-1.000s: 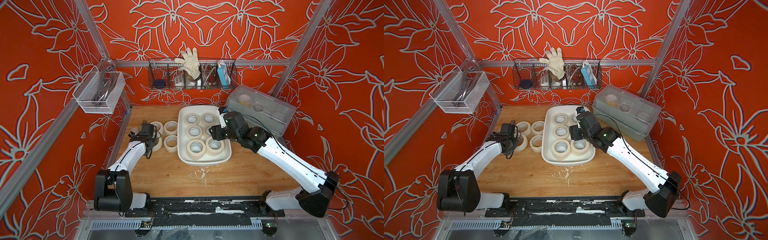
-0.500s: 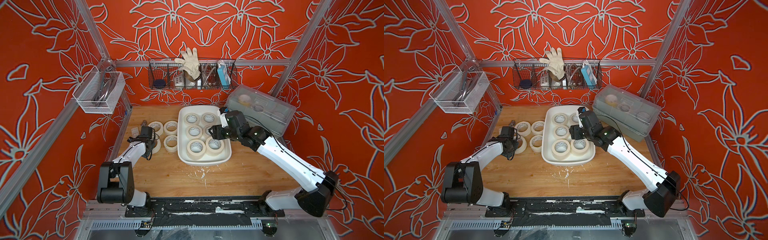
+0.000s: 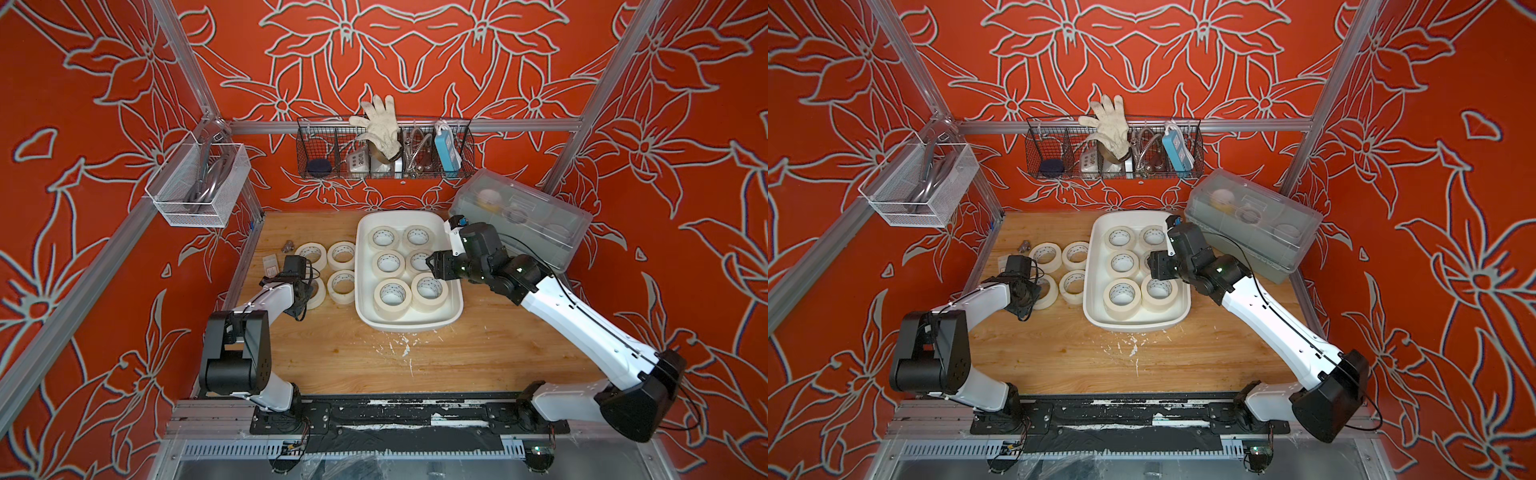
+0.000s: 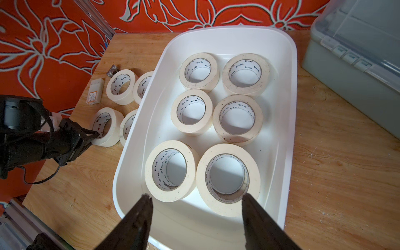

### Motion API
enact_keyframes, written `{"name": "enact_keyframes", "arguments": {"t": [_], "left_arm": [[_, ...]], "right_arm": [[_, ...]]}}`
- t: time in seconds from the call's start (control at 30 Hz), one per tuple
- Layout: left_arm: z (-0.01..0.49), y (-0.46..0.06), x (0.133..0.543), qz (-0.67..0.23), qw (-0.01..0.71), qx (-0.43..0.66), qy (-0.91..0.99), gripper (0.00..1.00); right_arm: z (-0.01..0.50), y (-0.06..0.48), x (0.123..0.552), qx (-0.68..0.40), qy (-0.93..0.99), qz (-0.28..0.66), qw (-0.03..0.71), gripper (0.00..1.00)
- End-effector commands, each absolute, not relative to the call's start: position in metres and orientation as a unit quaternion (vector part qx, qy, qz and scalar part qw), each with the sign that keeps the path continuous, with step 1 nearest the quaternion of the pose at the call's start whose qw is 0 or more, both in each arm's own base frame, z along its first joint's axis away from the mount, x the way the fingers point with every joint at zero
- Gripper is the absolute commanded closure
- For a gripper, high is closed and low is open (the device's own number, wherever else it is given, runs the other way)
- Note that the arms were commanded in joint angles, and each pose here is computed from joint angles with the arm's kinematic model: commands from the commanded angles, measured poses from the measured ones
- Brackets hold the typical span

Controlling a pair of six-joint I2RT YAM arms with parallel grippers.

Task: Take out the art tape in the storage box
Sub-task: Place the art tape at the center of the board.

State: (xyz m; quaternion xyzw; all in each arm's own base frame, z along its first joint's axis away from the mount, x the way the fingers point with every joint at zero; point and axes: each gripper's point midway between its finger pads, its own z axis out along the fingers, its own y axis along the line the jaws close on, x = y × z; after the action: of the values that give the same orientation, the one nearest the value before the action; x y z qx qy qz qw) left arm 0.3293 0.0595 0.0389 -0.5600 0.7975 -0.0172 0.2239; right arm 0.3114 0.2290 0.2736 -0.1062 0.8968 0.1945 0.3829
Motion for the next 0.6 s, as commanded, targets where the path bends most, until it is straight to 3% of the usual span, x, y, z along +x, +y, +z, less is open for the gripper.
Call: {"name": "enact_keyframes", "arguments": {"t": [0.0, 0.17, 0.23, 0.57], "left_arm": [[0.032, 0.054, 0.338, -0.033, 0.212, -0.55, 0.807, 0.91], [0.029, 0.054, 0.338, -0.027, 0.205, -0.549, 0.81, 0.81], [0.03, 0.054, 0.339, -0.029, 0.204, -0.549, 0.81, 0.68], [0.056, 0.055, 0.345, -0.032, 0.222, -0.526, 0.821, 0.37]], "right_arm": [[0.274, 0.223, 0.311, -0.104, 0.896, 0.193, 0.386, 0.31], [0.272, 0.218, 0.312, -0.105, 0.897, 0.187, 0.386, 0.3], [0.271, 0.217, 0.312, -0.105, 0.898, 0.186, 0.385, 0.3], [0.272, 0.212, 0.31, -0.1, 0.898, 0.186, 0.385, 0.28]]}}
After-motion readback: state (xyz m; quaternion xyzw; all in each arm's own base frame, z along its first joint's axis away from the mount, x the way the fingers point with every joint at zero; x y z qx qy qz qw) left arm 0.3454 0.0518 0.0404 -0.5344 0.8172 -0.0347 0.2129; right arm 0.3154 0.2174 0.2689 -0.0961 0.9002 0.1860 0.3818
